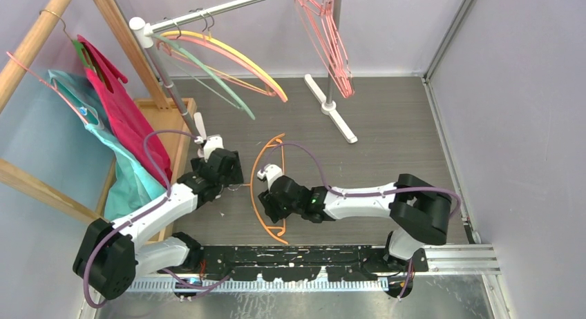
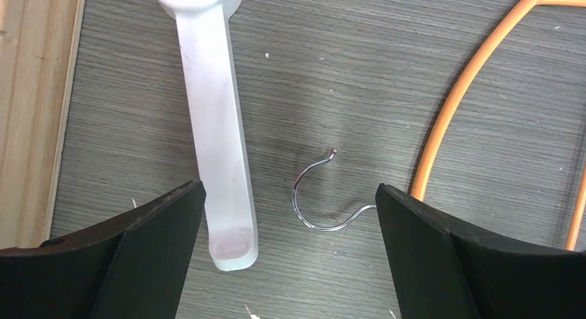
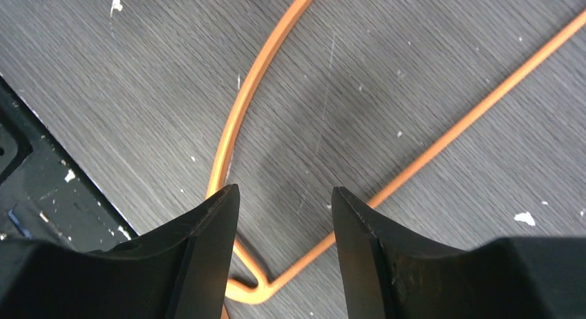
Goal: Organize the hangers
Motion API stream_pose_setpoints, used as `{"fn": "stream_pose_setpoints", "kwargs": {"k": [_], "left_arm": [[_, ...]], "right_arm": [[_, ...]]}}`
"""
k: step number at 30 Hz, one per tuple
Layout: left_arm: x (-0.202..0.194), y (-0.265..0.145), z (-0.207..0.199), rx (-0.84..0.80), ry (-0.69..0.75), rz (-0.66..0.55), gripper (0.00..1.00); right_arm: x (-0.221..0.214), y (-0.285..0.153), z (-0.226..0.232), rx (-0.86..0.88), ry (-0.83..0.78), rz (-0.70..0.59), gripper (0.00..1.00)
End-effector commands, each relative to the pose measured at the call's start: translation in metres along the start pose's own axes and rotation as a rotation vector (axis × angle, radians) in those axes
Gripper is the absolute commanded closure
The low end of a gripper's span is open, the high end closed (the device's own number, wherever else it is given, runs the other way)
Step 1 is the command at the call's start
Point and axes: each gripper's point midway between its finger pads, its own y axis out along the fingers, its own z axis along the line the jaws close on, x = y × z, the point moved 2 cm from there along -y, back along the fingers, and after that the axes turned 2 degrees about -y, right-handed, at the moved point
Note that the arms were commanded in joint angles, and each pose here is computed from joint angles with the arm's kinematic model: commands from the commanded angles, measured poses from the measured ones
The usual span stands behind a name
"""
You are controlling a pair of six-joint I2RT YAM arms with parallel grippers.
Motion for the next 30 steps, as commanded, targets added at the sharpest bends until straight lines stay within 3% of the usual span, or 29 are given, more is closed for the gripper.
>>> {"fn": "stream_pose_setpoints", "kwargs": {"k": [1, 11, 19, 30], "left_arm": [[0.019, -0.002, -0.004, 0.001, -0.052, -0.037, 0.02], [0.019, -0.001, -0.002, -0.004, -0.046, -0.026, 0.02], [0.019, -0.005, 0.002, -0.01, -0.055, -0.036, 0.02], [0.018, -0.009, 0.005, -0.019, -0.063, -0.043, 0.02]], "right_arm": [[0.039, 0.009, 0.014, -0.043, -0.04, -0.111, 0.43], [0.032, 0.036, 0.037, -0.039, -0.088, -0.056, 0.45], [0.013, 0.05, 0.035, -0.073, -0.087, 0.006, 0.67], [-0.021, 0.051, 0.016, -0.212, -0.084, 0.086, 0.64]]}}
